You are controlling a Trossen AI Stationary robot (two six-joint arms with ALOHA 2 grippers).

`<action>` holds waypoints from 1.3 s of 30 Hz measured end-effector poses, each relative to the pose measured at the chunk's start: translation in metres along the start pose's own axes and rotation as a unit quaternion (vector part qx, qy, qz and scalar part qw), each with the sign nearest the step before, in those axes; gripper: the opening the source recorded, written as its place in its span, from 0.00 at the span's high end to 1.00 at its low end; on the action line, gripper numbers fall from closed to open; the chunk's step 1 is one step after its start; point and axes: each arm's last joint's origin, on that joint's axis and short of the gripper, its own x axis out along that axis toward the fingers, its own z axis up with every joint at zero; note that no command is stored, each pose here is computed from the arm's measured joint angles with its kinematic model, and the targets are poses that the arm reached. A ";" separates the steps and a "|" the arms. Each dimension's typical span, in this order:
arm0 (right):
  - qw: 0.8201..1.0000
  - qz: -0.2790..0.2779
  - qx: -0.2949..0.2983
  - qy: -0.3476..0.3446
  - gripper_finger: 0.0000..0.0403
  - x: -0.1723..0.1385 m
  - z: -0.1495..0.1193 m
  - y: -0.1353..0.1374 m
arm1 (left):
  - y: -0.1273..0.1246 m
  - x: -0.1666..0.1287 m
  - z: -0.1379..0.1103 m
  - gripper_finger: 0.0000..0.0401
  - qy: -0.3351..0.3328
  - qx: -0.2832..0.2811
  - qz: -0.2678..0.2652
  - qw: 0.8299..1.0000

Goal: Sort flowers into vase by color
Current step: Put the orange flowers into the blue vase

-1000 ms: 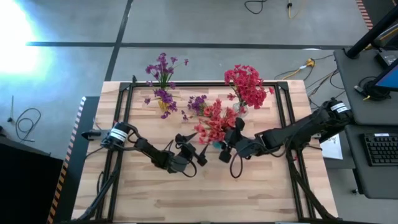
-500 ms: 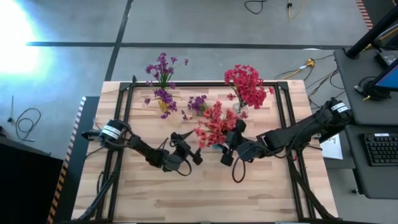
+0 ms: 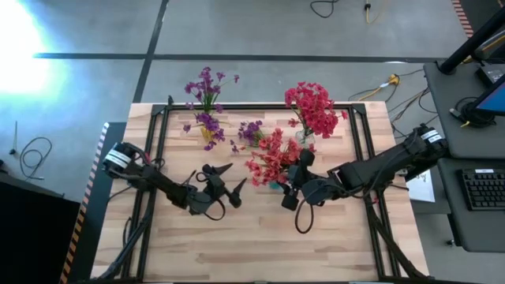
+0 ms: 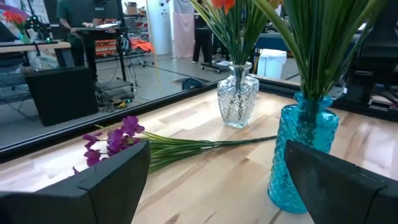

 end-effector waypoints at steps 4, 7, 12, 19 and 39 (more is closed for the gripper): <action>1.000 0.000 -0.001 0.000 0.46 -0.004 0.009 -0.001 | 0.001 -0.004 0.004 0.12 0.003 0.006 -0.005 1.000; 1.000 -0.002 -0.004 0.004 0.46 -0.008 0.013 -0.003 | 0.000 -0.007 0.005 0.12 0.004 0.008 -0.010 1.000; 1.000 0.001 -0.003 0.011 0.46 -0.012 0.020 -0.005 | -0.009 -0.017 0.010 0.12 0.001 -0.001 -0.033 0.999; 1.000 -0.005 0.004 0.027 0.46 -0.016 0.022 -0.008 | -0.020 -0.043 0.011 0.12 0.001 -0.027 -0.071 0.997; 0.999 0.030 0.027 0.009 0.46 -0.029 0.042 -0.006 | -0.034 -0.082 0.015 0.12 -0.004 -0.044 -0.100 0.994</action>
